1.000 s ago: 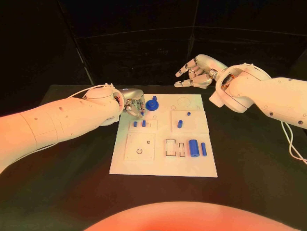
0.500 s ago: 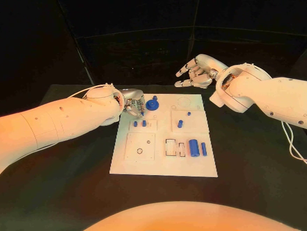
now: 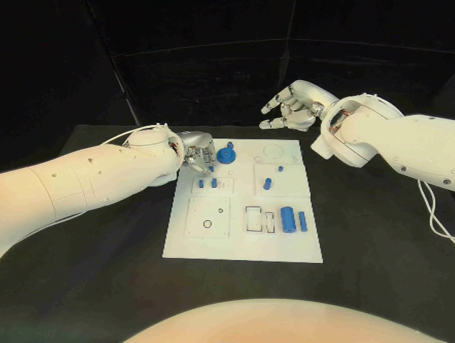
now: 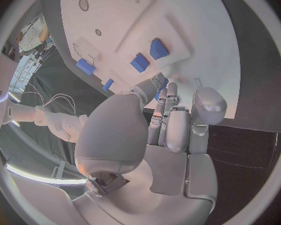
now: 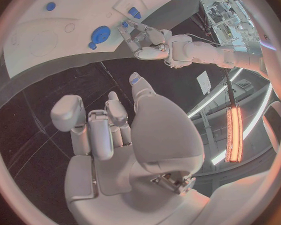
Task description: Assemble the parts on the task board
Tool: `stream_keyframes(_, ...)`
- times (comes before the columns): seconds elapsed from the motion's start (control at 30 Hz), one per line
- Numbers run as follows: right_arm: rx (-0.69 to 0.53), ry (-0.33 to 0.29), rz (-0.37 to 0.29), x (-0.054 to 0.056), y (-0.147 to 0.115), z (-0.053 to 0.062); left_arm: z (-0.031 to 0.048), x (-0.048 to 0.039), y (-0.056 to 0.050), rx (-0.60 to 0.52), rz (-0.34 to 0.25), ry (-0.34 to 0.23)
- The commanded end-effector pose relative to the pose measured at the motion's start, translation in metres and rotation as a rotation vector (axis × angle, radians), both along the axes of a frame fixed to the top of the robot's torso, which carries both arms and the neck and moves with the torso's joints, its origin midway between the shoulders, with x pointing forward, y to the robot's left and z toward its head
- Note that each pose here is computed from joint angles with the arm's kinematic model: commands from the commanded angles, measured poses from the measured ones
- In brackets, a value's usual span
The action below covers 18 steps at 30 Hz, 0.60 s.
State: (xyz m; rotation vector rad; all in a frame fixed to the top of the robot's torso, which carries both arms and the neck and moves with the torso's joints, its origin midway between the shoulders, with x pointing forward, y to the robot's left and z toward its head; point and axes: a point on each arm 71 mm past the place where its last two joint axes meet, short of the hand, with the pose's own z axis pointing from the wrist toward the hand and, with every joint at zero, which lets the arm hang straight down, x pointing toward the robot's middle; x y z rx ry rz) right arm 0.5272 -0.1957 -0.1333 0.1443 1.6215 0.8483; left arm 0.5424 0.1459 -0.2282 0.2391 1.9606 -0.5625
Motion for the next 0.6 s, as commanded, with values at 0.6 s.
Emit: stream_keyframes(0.6, -0.006, -0.004, -0.031, 0.002, -0.015, 0.001, 0.0114, -0.0035, 0.031, -0.069, 0.055, -0.042)
